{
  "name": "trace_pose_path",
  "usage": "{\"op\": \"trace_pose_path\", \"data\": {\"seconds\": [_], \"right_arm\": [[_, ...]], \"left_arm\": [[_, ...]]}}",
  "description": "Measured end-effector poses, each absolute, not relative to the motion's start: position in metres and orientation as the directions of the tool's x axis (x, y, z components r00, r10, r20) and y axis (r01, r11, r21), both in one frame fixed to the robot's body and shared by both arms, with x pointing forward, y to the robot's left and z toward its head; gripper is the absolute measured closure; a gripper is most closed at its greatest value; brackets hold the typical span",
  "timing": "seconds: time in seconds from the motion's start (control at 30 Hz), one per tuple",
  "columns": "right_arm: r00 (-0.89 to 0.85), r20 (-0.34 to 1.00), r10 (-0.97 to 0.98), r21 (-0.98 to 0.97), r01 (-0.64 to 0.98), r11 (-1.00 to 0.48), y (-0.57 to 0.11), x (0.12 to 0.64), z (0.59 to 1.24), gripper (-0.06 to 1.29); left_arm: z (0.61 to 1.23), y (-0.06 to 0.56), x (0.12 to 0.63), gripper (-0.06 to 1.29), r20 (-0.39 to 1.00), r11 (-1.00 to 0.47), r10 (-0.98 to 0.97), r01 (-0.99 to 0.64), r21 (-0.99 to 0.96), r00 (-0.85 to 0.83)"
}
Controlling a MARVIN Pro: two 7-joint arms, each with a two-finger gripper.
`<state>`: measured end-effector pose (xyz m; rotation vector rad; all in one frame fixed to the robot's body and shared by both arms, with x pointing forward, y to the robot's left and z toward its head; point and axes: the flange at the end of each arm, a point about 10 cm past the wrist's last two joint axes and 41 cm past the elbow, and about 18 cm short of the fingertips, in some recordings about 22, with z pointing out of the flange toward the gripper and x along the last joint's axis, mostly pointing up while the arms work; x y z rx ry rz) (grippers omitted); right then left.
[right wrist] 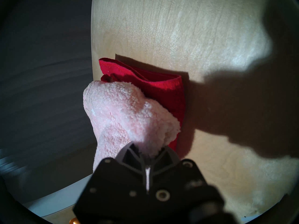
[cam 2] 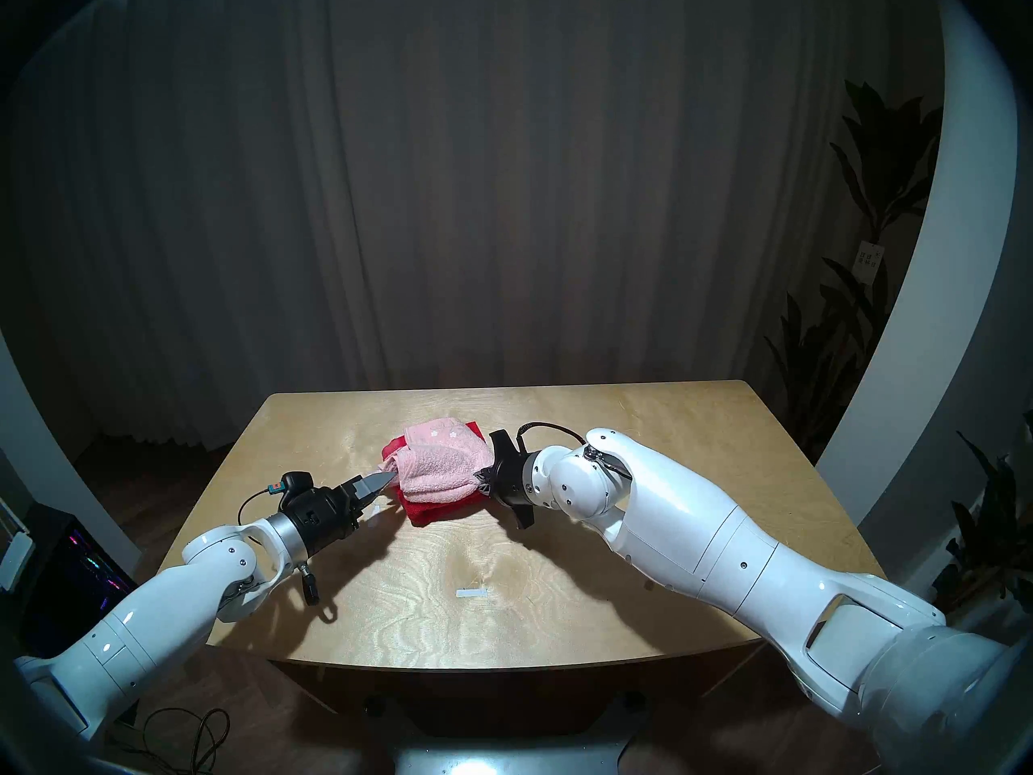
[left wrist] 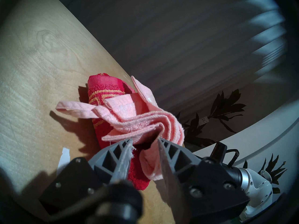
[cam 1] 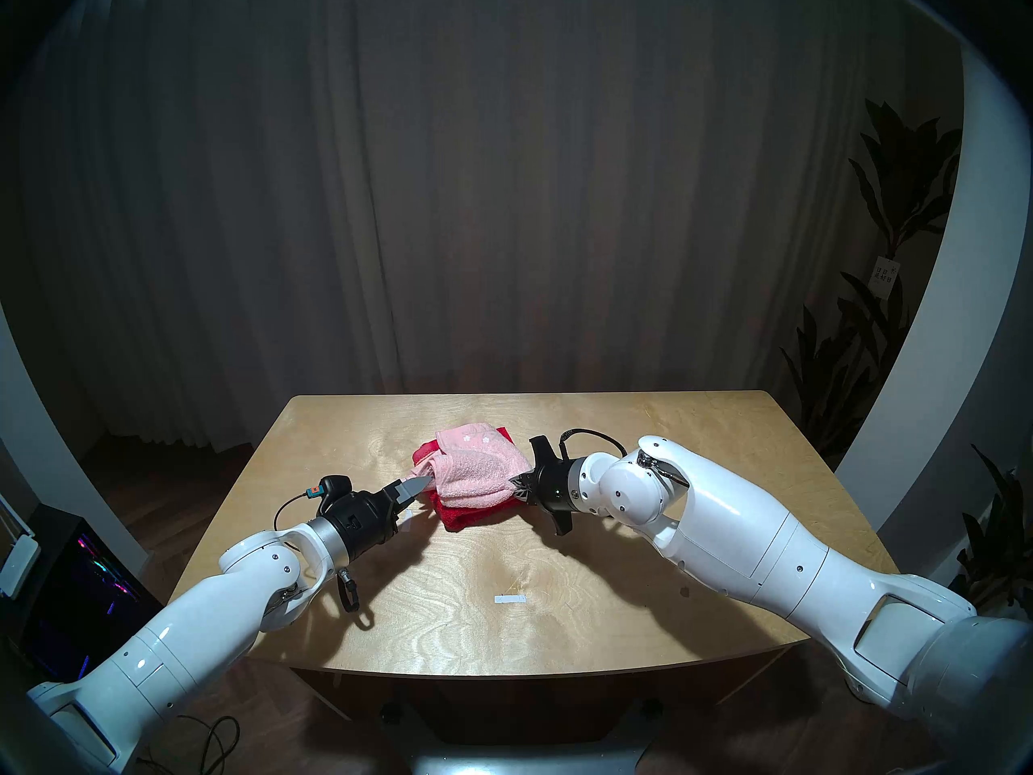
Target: Fold each towel twice and stack them on table
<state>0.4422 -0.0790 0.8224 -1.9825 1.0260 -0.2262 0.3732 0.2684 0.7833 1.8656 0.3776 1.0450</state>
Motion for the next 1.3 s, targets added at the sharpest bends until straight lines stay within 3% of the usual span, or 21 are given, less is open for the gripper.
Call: {"op": "trace_pose_path", "data": {"seconds": [0.6, 0.9, 1.0, 1.03, 1.13, 1.17, 1.3], "right_arm": [[0.675, -0.195, -0.711, -0.752, -0.568, -0.334, -0.082, 0.440, 0.821, 1.25], [0.682, -0.188, -0.706, -0.734, -0.576, -0.360, -0.084, 0.437, 0.820, 1.02], [0.688, -0.188, -0.701, -0.725, -0.579, -0.374, -0.086, 0.434, 0.822, 0.90], [0.690, -0.189, -0.699, -0.723, -0.579, -0.377, -0.086, 0.433, 0.823, 0.80], [0.696, -0.189, -0.693, -0.718, -0.579, -0.386, -0.088, 0.430, 0.825, 0.11], [0.698, -0.189, -0.691, -0.716, -0.579, -0.389, -0.089, 0.429, 0.827, 0.02], [0.702, -0.188, -0.686, -0.711, -0.580, -0.398, -0.093, 0.426, 0.830, 0.01]], "left_arm": [[0.770, 0.285, 0.374, 0.85, 0.495, -0.540, 0.637, -0.116, 0.833, 0.590], [0.772, 0.285, 0.373, 0.90, 0.495, -0.543, 0.623, -0.120, 0.831, 0.605], [0.775, 0.285, 0.374, 0.89, 0.496, -0.539, 0.627, -0.124, 0.833, 0.601], [0.776, 0.285, 0.374, 0.89, 0.496, -0.538, 0.628, -0.125, 0.833, 0.599], [0.776, 0.285, 0.375, 0.86, 0.495, -0.538, 0.631, -0.123, 0.834, 0.598], [0.776, 0.285, 0.375, 0.81, 0.494, -0.538, 0.632, -0.121, 0.834, 0.597], [0.775, 0.285, 0.375, 0.77, 0.492, -0.542, 0.627, -0.116, 0.833, 0.603]]}}
